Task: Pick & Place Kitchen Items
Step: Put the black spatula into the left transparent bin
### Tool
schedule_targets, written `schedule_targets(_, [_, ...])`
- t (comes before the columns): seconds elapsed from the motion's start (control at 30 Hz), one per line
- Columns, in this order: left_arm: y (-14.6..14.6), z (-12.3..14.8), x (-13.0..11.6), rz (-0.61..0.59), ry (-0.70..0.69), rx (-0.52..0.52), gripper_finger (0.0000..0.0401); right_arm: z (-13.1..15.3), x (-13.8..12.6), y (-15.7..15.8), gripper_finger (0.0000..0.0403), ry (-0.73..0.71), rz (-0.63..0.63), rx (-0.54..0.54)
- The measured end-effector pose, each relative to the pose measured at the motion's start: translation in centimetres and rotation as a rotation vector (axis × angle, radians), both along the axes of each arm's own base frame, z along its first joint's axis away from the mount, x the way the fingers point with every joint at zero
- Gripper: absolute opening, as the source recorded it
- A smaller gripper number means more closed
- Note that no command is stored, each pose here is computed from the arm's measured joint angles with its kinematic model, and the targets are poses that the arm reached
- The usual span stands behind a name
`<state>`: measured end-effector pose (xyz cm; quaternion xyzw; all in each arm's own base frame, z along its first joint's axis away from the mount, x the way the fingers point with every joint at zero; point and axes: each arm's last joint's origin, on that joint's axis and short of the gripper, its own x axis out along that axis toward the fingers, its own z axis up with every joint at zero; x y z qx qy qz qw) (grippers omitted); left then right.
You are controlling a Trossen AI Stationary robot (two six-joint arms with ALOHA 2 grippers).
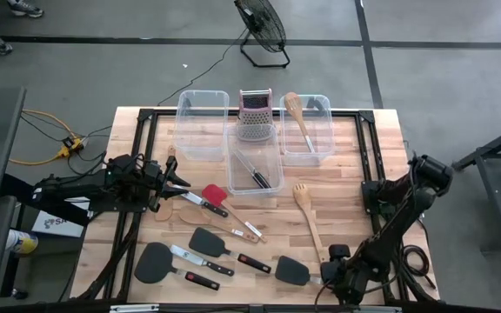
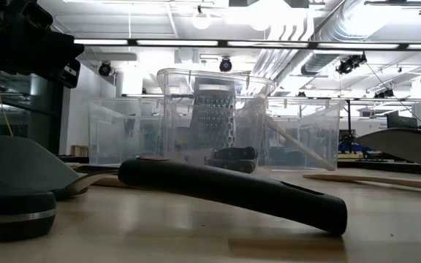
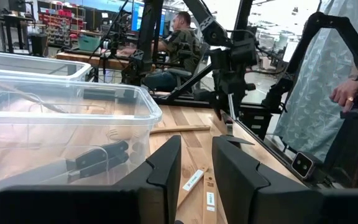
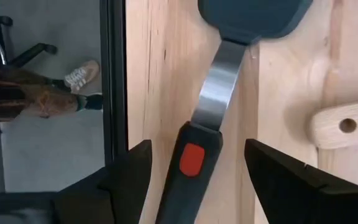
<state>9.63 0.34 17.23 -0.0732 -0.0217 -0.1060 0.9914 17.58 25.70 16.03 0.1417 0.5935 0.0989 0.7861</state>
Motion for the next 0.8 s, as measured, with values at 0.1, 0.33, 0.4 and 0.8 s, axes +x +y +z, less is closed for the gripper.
schedule_targets(0.1, [0.0,0.0,0.0,0.000,0.000,0.000,0.0090,-0.5,0.2,0.3,0.0242,-0.005,0.001,0.002])
schedule_targets(0.33, [0.0,0.0,0.0,0.000,0.000,0.000,0.0090,-2.2,0.3,0.9,0.0238,0.000,0.013,-0.030])
schedule_targets(0.4, [0.0,0.0,0.0,0.000,0.000,0.000,0.0090,-2.5,0.3,1.0,0.0237,0.001,0.010,-0.046])
schedule_targets(0.8, [0.0,0.0,0.0,0.000,0.000,0.000,0.0090,-3.6,-0.2,0.5,0.0127,-0.020,0.048,-0.200])
